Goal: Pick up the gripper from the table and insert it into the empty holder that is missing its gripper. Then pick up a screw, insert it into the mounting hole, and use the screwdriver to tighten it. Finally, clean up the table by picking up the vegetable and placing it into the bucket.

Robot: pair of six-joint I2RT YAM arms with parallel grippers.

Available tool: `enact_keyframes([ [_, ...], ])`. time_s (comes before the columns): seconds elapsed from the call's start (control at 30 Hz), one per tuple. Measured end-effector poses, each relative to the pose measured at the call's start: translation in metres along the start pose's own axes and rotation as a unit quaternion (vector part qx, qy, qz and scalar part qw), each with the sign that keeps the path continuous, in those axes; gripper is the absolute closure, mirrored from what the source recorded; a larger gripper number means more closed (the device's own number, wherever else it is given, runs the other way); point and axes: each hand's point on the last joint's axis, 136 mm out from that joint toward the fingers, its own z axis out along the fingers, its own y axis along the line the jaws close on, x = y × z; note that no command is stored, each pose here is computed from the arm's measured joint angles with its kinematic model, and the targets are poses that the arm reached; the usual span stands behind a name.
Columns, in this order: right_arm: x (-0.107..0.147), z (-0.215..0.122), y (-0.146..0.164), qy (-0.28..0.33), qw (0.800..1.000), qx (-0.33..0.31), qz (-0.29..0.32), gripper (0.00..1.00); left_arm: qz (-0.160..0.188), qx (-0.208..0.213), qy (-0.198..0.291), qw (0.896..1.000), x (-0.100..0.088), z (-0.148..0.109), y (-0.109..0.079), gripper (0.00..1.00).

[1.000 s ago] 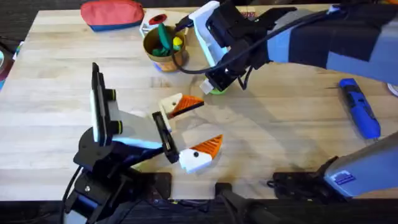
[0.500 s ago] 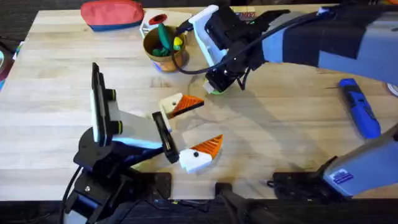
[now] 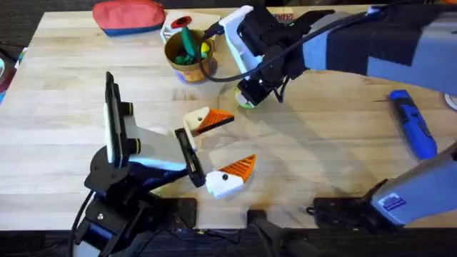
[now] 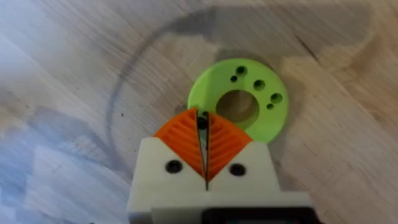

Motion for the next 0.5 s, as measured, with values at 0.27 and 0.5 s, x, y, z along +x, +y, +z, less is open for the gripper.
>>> enact_keyframes([
  [0.27,0.001,-0.036,-0.032,0.012,0.999,0.013,0.042,0.998,0.0,0.0,0.0,1.0,0.0,0.0,0.0,0.014],
  [0.5,-0.025,-0.106,-0.03,-0.039,0.998,0.02,0.04,0.998,0.0,0.0,0.0,1.0,0.0,0.0,0.0,0.014],
])
